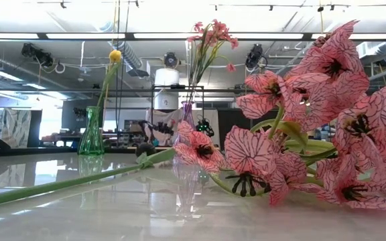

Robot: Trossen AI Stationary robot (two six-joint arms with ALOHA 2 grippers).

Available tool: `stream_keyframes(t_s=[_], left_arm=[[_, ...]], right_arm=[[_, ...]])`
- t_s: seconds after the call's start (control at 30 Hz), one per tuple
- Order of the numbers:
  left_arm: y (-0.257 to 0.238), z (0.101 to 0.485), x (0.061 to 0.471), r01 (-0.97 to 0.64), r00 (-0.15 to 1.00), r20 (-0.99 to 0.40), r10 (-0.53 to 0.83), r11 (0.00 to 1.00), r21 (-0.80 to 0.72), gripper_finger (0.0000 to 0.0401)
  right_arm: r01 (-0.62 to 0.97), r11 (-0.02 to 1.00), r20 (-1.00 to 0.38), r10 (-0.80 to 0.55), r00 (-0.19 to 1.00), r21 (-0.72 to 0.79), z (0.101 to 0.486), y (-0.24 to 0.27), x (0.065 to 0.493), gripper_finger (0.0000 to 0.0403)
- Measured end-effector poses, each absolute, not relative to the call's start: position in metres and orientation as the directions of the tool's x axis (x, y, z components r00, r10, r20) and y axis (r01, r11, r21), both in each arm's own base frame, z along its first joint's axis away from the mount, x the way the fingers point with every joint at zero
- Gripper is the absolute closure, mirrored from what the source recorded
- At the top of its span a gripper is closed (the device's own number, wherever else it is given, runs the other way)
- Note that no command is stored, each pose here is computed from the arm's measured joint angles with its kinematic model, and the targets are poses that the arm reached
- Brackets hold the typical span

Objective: Sort flowers into vase by color
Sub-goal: Put the left black flower into the red vase

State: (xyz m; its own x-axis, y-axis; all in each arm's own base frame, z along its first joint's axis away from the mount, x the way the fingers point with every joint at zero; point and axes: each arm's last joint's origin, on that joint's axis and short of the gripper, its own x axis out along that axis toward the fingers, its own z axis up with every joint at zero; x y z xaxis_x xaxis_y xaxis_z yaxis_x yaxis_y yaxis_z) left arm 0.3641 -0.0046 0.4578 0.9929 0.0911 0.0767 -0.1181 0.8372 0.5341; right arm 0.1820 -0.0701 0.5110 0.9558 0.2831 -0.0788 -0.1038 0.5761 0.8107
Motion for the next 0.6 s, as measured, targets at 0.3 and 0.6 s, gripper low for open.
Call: stream_keyframes(t_s=[0.3, 0.6], left_arm=[[-0.005, 0.458, 0.364, -0.118, 0.993, 0.077, 0.091, 0.843, 0.525, 0.0168], [-0.005, 0.458, 0.364, -0.118, 0.993, 0.077, 0.091, 0.843, 0.525, 0.0168]], right_arm=[[-0.317, 0.739, 0.056, 0.355, 0.933, 0.594, 0.534, -0.049, 0.144, 0.036], [-0.418, 0.832, 0.145, 0.393, 0.908, 0.365, 0.549, -0.022, 0.092, 0.036]])
